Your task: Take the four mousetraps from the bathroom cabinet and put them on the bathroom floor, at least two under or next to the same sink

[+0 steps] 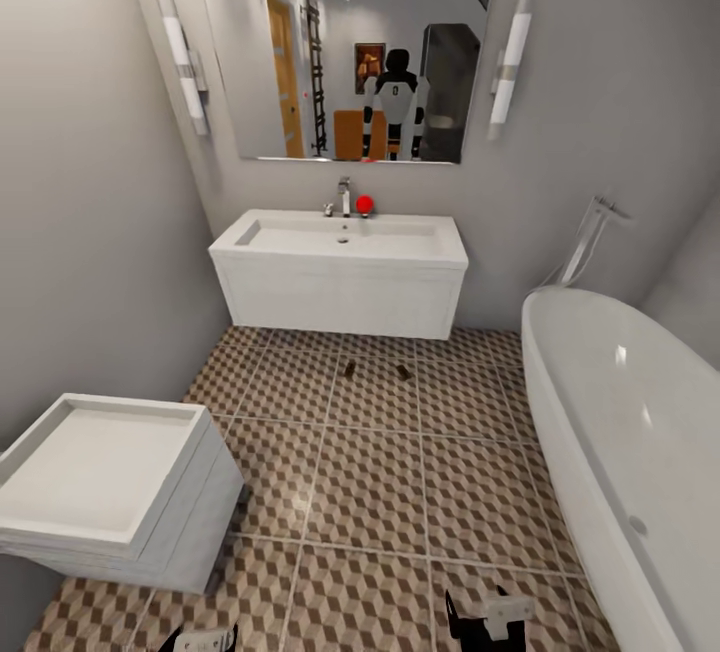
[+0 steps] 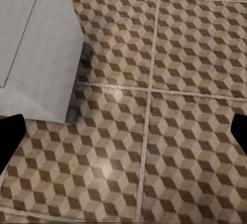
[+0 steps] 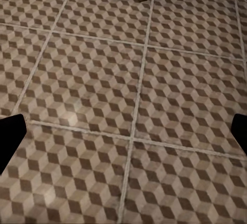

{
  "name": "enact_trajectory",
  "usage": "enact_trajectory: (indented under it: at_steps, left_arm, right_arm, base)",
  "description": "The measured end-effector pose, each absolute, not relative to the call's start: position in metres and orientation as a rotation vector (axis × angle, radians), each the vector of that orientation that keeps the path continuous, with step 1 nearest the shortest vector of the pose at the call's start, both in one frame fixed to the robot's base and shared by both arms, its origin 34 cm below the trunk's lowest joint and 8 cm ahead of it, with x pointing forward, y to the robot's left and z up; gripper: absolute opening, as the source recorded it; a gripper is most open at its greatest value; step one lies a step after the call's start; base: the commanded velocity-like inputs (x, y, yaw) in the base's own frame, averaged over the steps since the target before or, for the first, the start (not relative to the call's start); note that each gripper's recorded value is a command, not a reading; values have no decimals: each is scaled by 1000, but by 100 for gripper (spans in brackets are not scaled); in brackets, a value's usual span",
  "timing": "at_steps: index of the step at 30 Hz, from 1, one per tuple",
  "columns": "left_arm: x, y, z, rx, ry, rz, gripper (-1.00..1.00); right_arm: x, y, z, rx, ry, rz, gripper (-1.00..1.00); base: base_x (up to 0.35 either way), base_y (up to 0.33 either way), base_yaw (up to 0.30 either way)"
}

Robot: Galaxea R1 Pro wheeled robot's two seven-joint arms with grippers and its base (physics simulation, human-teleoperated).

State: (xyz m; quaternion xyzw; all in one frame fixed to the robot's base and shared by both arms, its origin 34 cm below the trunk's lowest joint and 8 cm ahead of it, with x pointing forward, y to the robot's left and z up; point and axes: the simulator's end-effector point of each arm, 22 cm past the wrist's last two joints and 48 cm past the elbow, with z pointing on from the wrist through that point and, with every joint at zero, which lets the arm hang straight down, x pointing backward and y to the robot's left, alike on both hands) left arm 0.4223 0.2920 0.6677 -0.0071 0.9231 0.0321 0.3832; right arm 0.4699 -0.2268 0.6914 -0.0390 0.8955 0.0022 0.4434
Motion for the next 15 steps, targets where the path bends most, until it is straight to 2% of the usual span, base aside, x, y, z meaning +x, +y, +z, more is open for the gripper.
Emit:
enact_trajectory:
  at_steps: [15]
  left_arm:
    - [419,292,665,-17,2363,82,100]
  right_arm:
    - [467,-226,689,-98,2228,7,100]
  base:
    - [-8,0,264]
